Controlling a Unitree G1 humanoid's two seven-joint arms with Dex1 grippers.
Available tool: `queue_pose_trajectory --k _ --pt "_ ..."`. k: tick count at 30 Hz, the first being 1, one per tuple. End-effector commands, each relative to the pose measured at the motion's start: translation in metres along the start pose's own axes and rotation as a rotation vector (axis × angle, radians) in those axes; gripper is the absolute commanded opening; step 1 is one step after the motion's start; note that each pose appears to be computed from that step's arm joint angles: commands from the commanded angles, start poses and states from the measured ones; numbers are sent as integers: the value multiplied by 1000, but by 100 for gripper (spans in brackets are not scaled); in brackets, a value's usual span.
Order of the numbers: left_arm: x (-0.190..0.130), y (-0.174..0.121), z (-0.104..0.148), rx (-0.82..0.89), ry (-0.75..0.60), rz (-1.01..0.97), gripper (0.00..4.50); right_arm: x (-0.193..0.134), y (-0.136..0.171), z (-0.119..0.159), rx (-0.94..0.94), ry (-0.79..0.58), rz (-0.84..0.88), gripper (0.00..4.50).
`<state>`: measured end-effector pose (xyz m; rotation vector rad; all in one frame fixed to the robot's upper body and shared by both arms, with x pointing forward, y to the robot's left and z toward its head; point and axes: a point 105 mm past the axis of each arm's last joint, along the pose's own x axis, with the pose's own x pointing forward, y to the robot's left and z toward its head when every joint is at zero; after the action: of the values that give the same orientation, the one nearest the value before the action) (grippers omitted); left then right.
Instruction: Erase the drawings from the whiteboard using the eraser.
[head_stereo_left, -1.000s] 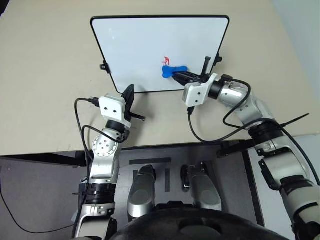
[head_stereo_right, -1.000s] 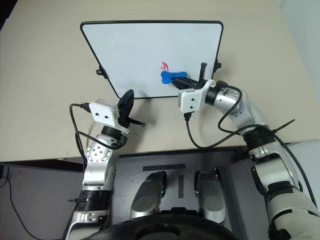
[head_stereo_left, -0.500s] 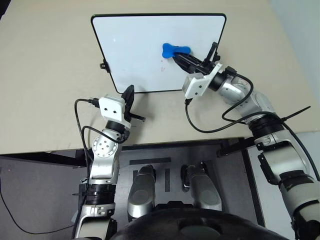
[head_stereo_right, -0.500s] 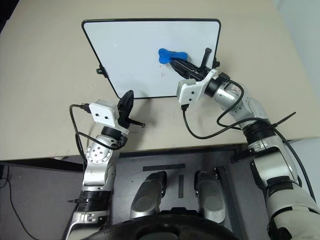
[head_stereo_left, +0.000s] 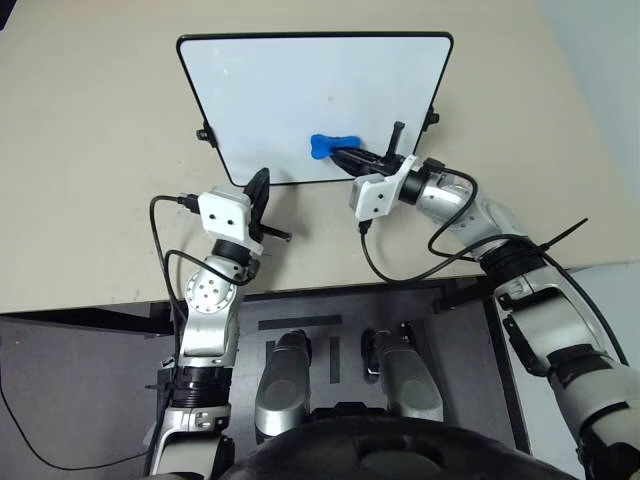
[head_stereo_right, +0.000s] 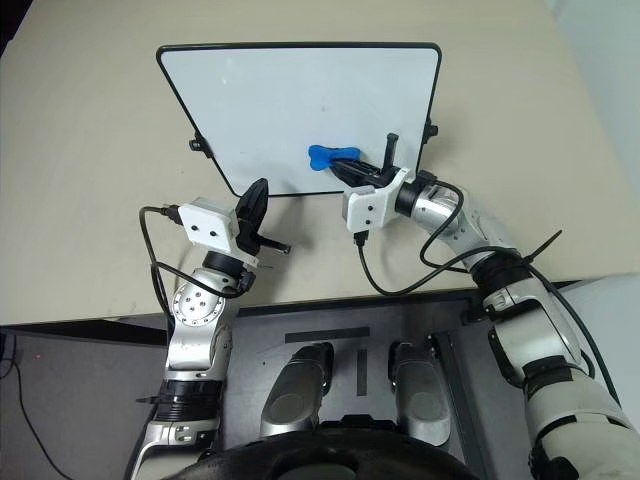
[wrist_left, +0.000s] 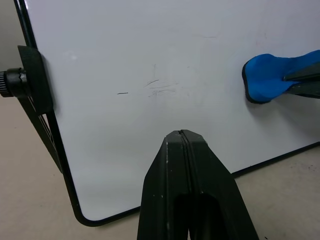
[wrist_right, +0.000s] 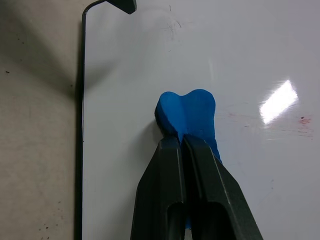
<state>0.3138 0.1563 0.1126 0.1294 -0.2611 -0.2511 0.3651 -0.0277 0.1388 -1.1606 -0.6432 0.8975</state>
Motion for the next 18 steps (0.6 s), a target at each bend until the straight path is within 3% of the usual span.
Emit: queue_pose_trajectory --k 1,11,14,18 --pt "3 0 12 10 -52 -4 0 1 -24 -1 -44 9 -95 3" --pt "3 -3 12 8 -55 -13 0 -13 -81 9 -171 -9 -375 3" --pt "4 -3 12 6 -55 -16 0 -12 -78 8 -162 -5 -360 3" --pt "4 -4 12 4 -55 -18 0 -6 -46 6 -93 -4 -221 3"
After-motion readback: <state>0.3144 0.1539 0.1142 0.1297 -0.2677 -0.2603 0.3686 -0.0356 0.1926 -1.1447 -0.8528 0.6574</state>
